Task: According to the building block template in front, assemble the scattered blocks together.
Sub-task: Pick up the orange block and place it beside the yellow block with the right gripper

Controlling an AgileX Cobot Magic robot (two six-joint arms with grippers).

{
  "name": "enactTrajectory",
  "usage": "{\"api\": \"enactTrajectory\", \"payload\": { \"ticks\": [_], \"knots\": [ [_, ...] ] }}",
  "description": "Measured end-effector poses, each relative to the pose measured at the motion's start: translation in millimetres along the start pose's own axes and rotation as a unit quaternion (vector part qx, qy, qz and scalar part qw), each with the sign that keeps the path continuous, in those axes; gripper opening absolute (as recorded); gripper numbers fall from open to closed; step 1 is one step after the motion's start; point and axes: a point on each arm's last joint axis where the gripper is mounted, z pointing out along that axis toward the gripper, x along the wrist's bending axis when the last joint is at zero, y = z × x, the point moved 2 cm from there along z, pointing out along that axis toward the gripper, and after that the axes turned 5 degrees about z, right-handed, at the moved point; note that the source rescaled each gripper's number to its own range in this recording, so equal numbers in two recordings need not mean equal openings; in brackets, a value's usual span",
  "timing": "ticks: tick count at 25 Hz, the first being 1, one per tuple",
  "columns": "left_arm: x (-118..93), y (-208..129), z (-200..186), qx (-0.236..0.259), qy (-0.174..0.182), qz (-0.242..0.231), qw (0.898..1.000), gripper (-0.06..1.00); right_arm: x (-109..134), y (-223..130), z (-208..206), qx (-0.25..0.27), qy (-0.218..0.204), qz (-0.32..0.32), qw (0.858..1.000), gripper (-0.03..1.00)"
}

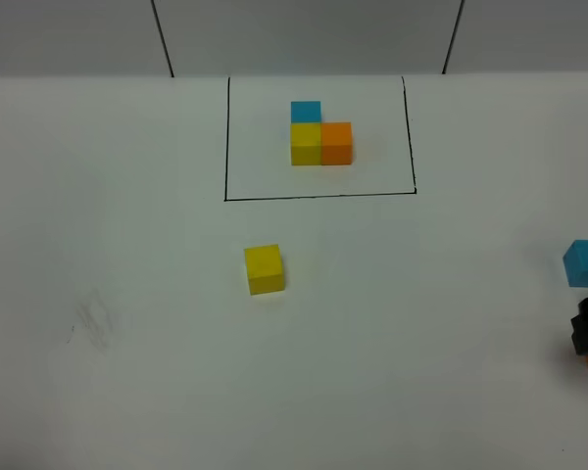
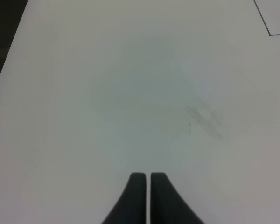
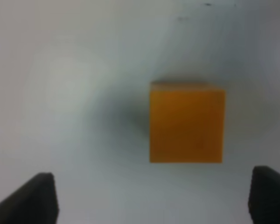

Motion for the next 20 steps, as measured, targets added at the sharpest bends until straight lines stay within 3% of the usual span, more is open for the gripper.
{"api": "enactTrajectory", "payload": {
  "ticks": [16,20],
  "knots": [
    [0.0,0.0,0.0,0.0,0.0,0.0,1.0,0.0,-7.5,4.8,47.9,0.047,-0.022,0.023,0.998,0.9],
    [0.0,0.0,0.0,0.0,0.0,0.0,1.0,0.0,-8.9,6.7,48.5,0.039,-0.028,0.019,0.999,0.87]
  ]
}}
